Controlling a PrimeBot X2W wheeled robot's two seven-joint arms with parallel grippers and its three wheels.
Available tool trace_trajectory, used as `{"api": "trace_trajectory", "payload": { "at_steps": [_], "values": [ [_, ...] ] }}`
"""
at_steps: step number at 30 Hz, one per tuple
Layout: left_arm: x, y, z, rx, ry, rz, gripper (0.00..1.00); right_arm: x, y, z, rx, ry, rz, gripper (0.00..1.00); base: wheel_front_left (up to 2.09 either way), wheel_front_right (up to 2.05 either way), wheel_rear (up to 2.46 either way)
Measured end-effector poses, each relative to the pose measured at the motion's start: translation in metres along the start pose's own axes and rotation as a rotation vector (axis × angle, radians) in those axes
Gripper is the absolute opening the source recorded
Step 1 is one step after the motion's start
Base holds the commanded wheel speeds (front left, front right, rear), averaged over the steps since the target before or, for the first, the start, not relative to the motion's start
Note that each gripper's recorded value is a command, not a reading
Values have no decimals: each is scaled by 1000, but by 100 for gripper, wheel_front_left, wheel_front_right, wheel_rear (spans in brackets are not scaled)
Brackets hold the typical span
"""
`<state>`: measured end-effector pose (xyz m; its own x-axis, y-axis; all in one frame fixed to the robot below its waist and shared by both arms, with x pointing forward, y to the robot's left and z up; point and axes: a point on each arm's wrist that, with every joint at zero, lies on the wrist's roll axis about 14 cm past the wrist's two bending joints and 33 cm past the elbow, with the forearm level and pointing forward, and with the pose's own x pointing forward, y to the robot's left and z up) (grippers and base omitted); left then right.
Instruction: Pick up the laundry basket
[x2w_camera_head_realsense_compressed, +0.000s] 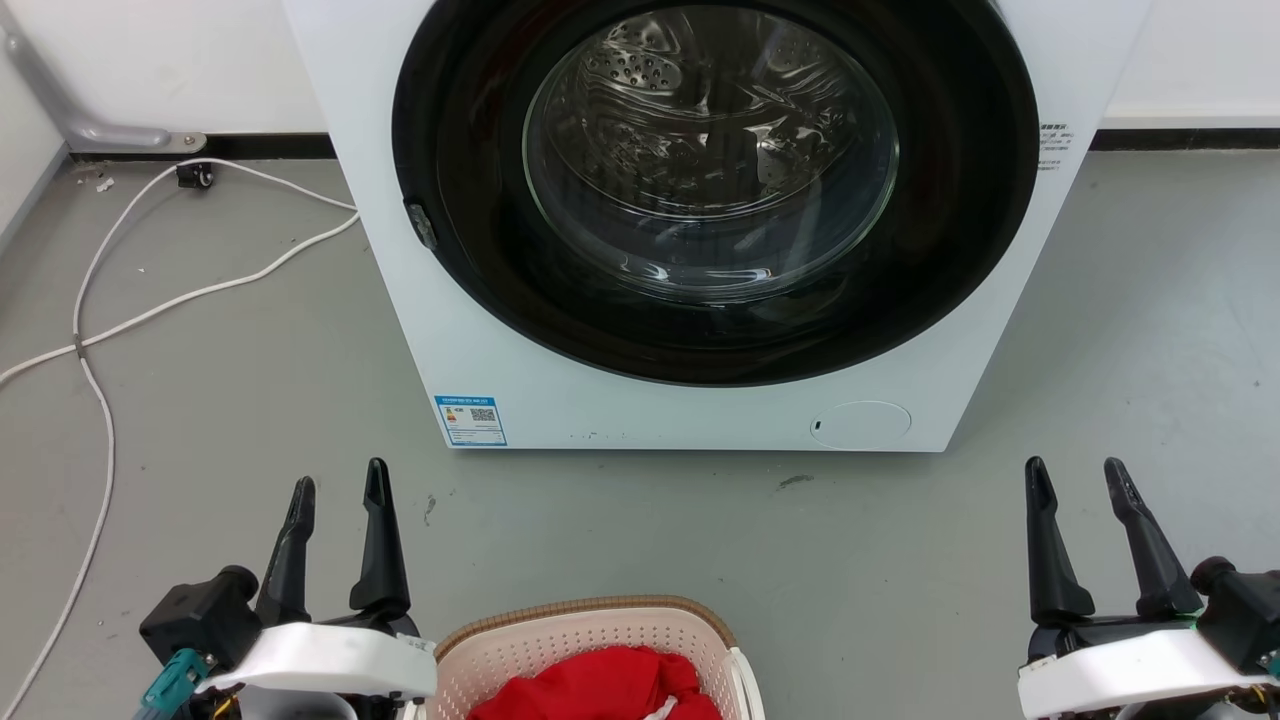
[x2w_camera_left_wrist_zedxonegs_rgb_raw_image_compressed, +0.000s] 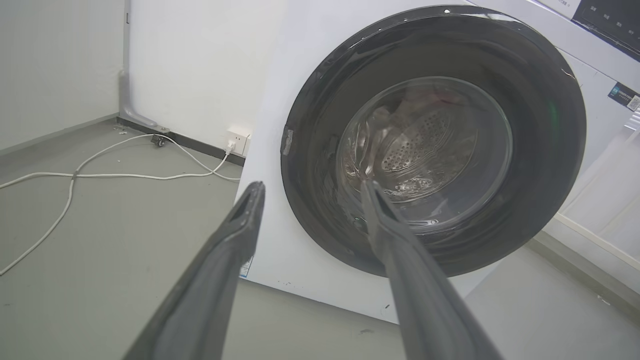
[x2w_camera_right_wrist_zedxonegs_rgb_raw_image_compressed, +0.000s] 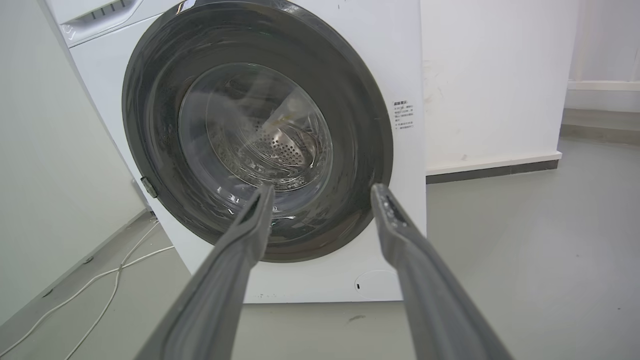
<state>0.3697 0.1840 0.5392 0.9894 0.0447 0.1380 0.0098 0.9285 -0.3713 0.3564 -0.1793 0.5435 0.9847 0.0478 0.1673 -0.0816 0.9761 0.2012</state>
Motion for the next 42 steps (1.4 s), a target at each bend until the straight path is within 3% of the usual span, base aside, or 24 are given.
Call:
{"api": "trace_trajectory", "payload": {
  "at_steps": [32,42],
  "values": [
    [-6,-12,11,244,-70,-64,100,-6,16,5,-274,-36,79,100,0,0,0],
    [-8,-12,8,291,-69,-66,100,-7,15,6,-306,-43,82,100,0,0,0]
  ]
}}
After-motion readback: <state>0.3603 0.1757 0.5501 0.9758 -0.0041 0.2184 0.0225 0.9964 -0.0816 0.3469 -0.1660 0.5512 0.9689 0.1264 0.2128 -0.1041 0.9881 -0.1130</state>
